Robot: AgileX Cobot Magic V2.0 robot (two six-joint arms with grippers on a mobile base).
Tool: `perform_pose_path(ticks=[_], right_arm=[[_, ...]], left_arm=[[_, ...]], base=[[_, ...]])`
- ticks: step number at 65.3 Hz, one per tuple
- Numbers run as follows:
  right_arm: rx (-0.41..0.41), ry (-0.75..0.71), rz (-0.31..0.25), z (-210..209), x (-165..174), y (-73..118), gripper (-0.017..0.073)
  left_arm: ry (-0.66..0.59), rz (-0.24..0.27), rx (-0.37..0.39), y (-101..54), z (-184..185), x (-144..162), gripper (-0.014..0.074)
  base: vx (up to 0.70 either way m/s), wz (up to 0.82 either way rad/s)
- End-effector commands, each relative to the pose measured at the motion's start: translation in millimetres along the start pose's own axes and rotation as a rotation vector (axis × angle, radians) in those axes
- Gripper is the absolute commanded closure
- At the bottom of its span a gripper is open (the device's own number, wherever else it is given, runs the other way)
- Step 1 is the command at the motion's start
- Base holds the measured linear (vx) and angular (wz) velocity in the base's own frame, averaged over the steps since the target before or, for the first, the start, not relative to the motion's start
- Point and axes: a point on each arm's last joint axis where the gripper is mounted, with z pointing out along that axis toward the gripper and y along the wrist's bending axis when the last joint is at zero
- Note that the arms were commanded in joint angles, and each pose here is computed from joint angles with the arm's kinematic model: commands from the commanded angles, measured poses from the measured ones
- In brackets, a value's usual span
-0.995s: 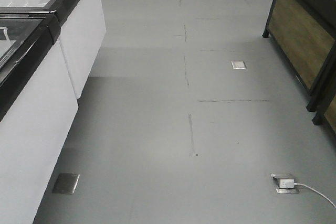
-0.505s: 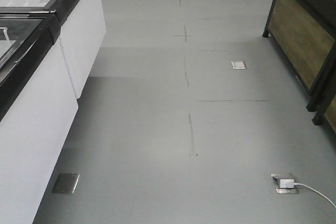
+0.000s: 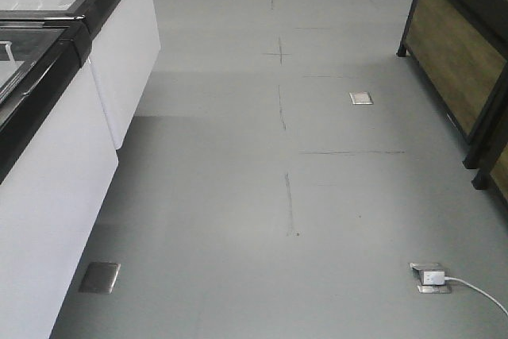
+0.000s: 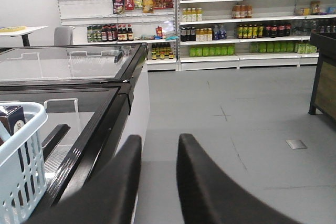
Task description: Left arm holds basket, right arm returns cookies
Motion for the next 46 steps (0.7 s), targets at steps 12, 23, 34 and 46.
perform_pose_path(ticks=[12, 23, 34, 46], right_arm=[[0.003, -0.087, -0.006, -1.0, -6.7, -0.1, 0.0567], [0.003, -0.087, -0.006, -1.0, -6.7, -0.1, 0.0567], [0.003, -0.087, -0.006, -1.0, -6.7, -0.1, 0.0567], [0.003, -0.087, -0.006, -1.0, -6.7, -0.1, 0.0567]], left_arm=[[-0.08, -0.009, 0.006, -0.6, 0.0, -15.5, 0.0167], [-0.073, -0.025, 0.007, -0.6, 0.0, -14.9, 0.0161], [0.063, -0.246, -0.019, 0.7, 4.9, -19.7, 0.0161], [0.36, -0.318, -0.093, 2.0, 35.2, -17.1, 0.0161]], base=[[0.0, 0.0], [0.0, 0.0], [0.0, 0.0], [0.0, 0.0]])
